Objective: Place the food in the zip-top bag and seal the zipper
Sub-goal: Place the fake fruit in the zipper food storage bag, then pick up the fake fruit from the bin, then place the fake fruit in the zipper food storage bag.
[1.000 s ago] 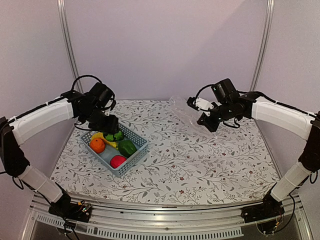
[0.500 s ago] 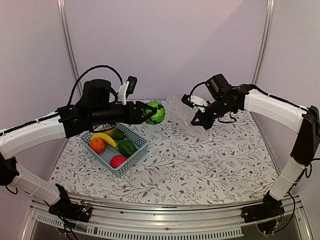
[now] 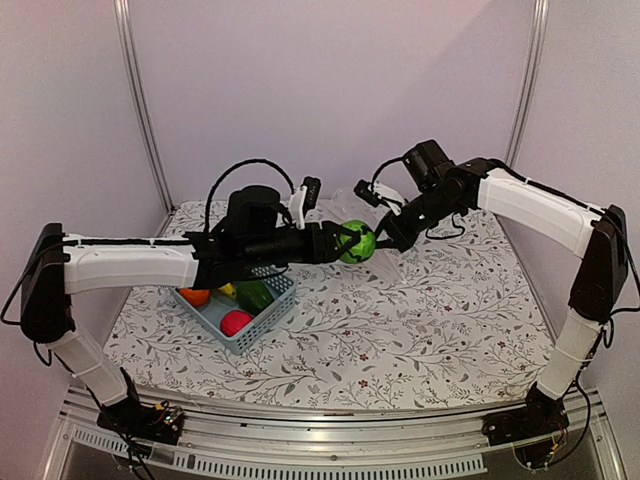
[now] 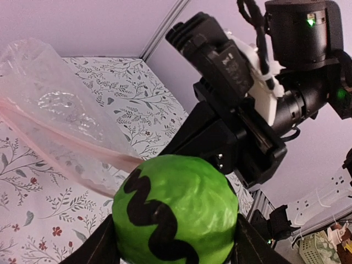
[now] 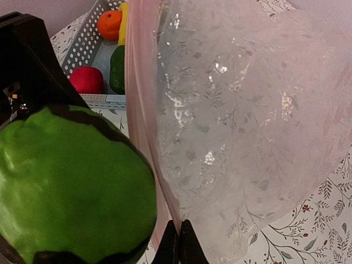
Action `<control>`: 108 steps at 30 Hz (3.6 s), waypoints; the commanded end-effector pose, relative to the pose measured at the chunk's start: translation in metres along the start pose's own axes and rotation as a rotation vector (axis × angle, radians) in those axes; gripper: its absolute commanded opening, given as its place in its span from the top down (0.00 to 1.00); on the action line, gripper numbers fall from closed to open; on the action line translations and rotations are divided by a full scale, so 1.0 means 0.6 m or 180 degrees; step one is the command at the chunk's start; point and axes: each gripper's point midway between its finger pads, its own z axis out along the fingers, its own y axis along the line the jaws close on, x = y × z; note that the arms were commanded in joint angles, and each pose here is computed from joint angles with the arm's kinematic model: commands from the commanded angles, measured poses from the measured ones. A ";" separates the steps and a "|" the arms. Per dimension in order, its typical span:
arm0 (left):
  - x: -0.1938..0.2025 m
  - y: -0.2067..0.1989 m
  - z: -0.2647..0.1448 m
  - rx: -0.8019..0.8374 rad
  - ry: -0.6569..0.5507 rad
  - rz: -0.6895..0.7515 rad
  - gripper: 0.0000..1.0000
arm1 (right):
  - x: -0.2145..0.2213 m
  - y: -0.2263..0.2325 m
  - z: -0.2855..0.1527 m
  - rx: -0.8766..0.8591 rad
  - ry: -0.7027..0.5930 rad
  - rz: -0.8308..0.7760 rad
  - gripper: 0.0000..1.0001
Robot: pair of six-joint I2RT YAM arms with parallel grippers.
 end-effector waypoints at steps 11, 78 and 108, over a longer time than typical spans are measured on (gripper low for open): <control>0.003 0.146 0.071 -0.0790 -0.0334 -0.0677 0.79 | -0.019 0.034 -0.066 -0.0091 -0.0253 0.0086 1.00; 0.270 0.359 -0.291 -0.2970 0.2197 -0.0391 0.20 | 0.050 -0.037 -0.146 0.0226 -0.0452 0.0253 1.00; -0.106 -0.108 -0.078 0.0034 -0.0563 0.0899 0.60 | 0.043 -0.027 -0.153 0.0145 -0.0410 0.0241 1.00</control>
